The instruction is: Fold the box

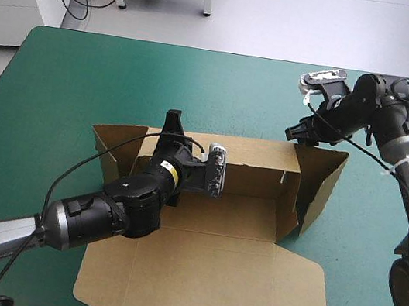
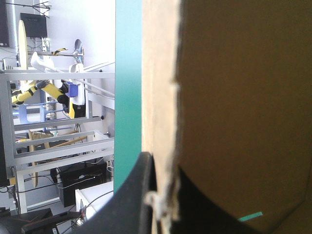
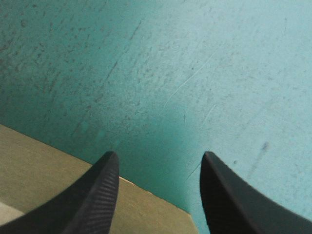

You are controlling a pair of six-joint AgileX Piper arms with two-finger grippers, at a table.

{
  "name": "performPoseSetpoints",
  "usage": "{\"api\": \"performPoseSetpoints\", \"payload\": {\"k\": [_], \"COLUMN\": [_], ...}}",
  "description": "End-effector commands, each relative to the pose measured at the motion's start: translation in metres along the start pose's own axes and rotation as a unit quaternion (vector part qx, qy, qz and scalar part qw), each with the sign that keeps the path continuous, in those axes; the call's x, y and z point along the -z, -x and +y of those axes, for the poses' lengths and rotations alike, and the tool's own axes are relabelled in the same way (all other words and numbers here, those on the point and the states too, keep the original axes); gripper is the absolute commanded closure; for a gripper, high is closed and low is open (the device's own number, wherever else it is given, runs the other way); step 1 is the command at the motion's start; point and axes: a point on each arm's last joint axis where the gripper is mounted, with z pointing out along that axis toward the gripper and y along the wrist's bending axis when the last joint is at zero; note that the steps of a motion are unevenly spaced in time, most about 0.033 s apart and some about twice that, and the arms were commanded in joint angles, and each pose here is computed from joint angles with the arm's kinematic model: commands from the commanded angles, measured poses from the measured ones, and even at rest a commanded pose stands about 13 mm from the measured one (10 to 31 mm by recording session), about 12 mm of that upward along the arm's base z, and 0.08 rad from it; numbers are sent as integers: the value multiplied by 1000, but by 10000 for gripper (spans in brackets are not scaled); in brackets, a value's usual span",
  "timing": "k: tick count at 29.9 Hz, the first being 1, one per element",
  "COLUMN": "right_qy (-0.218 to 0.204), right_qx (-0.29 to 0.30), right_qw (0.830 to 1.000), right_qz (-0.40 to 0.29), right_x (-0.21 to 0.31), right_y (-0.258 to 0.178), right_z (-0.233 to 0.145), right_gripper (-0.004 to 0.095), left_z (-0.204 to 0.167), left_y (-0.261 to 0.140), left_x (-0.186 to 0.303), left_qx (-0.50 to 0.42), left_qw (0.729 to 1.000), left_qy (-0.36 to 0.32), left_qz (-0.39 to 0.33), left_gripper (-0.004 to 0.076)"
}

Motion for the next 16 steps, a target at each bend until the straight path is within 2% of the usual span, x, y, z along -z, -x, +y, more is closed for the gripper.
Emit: {"api": "performPoseSetpoints", "payload": {"k": [1,9,16], "right_qy": [-11,-16,-33], "right_qx": [10,13,30], "right_qw": [998,996,998], "right_qz": [-54,-83,-38], "right_x": [36,61,45], "right_y": [-2,-7,-24], "right_z": [3,8,5], "right_gripper": [439,439,439], "left_z": [0,0,0], "left_y": [11,11,11], "left_x": [8,8,8], "left_qx": [28,28,28], "left_qw": [998,998,998], "left_qy": [-14,-13,-13], "left_qz": [-53,-56,-56], "left_gripper": [731,731,731]}}
